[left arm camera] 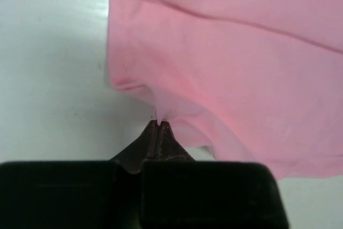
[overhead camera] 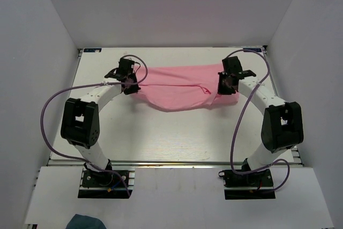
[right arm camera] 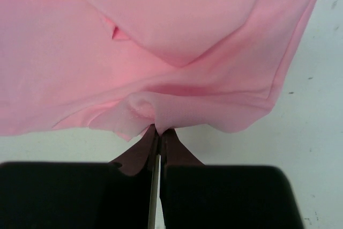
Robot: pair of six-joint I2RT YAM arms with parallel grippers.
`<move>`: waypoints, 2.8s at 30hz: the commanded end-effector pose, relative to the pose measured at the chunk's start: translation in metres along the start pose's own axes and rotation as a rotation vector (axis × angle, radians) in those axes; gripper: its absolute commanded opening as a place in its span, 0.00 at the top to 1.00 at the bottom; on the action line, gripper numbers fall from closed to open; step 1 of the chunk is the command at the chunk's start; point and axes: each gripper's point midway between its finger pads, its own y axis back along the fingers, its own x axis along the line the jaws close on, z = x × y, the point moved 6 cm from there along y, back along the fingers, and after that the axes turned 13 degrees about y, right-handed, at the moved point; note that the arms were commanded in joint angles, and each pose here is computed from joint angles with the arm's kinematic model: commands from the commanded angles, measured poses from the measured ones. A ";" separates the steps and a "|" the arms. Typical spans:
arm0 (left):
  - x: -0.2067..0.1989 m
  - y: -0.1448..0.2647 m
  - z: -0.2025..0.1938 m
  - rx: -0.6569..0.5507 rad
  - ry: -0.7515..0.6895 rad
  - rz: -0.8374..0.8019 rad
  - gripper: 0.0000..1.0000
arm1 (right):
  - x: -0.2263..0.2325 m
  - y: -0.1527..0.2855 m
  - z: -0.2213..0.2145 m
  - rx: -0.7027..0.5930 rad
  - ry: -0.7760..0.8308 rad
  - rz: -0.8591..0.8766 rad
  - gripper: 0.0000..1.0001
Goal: Fold and stack the t-shirts
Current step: Grap the side of the flattened tshirt closest away from the robot with both arms, then fold the other side of the tshirt into a rectangle, then rotate the tshirt 90 degrees
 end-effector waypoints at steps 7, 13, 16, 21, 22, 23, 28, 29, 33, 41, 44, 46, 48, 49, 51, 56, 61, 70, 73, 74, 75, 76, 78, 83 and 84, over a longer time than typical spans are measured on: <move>-0.012 -0.019 0.056 -0.042 0.058 -0.012 1.00 | -0.026 -0.005 0.051 -0.082 -0.055 -0.028 1.00; -0.013 -0.034 0.083 -0.056 0.093 -0.029 1.00 | -0.042 -0.014 0.071 -0.100 -0.065 -0.039 1.00; -0.015 -0.043 0.090 -0.053 0.089 -0.047 1.00 | -0.050 -0.023 0.075 -0.092 -0.035 -0.040 1.00; -0.023 -0.059 0.095 -0.030 0.067 -0.072 1.00 | -0.050 -0.040 0.095 -0.099 -0.008 0.021 1.00; -0.026 -0.059 0.099 -0.038 0.068 -0.079 1.00 | -0.054 -0.043 0.095 -0.095 -0.009 0.022 1.00; -0.024 -0.063 0.097 -0.030 0.067 -0.073 1.00 | -0.054 -0.045 0.097 -0.095 -0.007 0.028 1.00; -0.022 -0.079 0.106 -0.047 0.075 -0.048 1.00 | -0.063 -0.072 0.107 -0.093 0.019 0.022 1.00; -0.022 -0.083 0.108 -0.055 0.085 -0.037 0.99 | -0.064 -0.075 0.108 -0.093 0.019 0.023 1.00; -0.028 -0.087 0.119 -0.072 0.104 -0.023 0.30 | -0.075 -0.088 0.128 -0.120 0.029 0.011 0.95; -0.029 -0.066 0.134 -0.112 0.114 -0.032 0.01 | -0.067 -0.054 0.154 -0.239 0.066 0.116 0.10; -0.026 -0.052 0.130 -0.123 0.102 -0.039 0.01 | -0.053 -0.044 0.136 -0.243 0.074 0.215 0.10; -0.025 -0.049 0.130 -0.124 0.093 -0.039 0.01 | -0.038 -0.040 0.118 -0.217 0.077 0.325 0.10; -0.031 -0.043 0.130 -0.128 0.076 -0.060 0.01 | -0.030 -0.041 0.107 -0.196 0.076 0.379 0.10; -0.036 -0.042 0.128 -0.134 0.047 -0.071 0.01 | -0.027 -0.042 0.105 -0.196 0.078 0.396 0.10; -0.050 -0.041 0.127 -0.121 -0.001 -0.162 0.01 | -0.026 -0.051 0.095 -0.170 0.068 0.388 0.10; -0.069 -0.062 0.116 -0.046 -0.033 -0.281 0.01 | -0.051 -0.075 0.088 -0.097 0.019 0.093 0.10; -0.069 -0.103 0.101 -0.005 -0.064 -0.225 0.01 | -0.053 -0.100 0.088 -0.071 -0.001 0.058 0.10; -0.007 -0.100 0.012 0.188 -0.049 -0.043 0.01 | -0.041 -0.159 0.104 -0.046 -0.150 0.040 0.10; 0.002 -0.076 -0.058 0.338 -0.090 -0.003 0.01 | -0.017 -0.170 0.117 -0.067 -0.137 0.164 0.10; -0.003 -0.056 -0.072 0.367 -0.077 -0.009 0.01 | -0.009 -0.171 0.121 -0.079 -0.128 0.189 0.10; 0.004 -0.047 -0.101 0.436 -0.079 0.005 0.01 | 0.002 -0.181 0.135 -0.109 -0.124 0.230 0.10; -0.004 -0.031 -0.127 0.552 -0.074 -0.069 0.01 | 0.011 -0.182 0.144 -0.131 -0.113 0.283 0.10; -0.010 0.005 -0.185 0.728 -0.138 -0.189 0.01 | 0.032 -0.186 0.165 -0.179 -0.093 0.347 0.10; -0.024 0.078 -0.262 1.019 -0.461 -0.372 0.01 | 0.087 -0.180 0.194 -0.340 0.044 0.518 0.10; -0.021 0.081 -0.264 1.003 -0.530 -0.313 0.01 | 0.089 -0.175 0.198 -0.355 0.059 0.514 0.10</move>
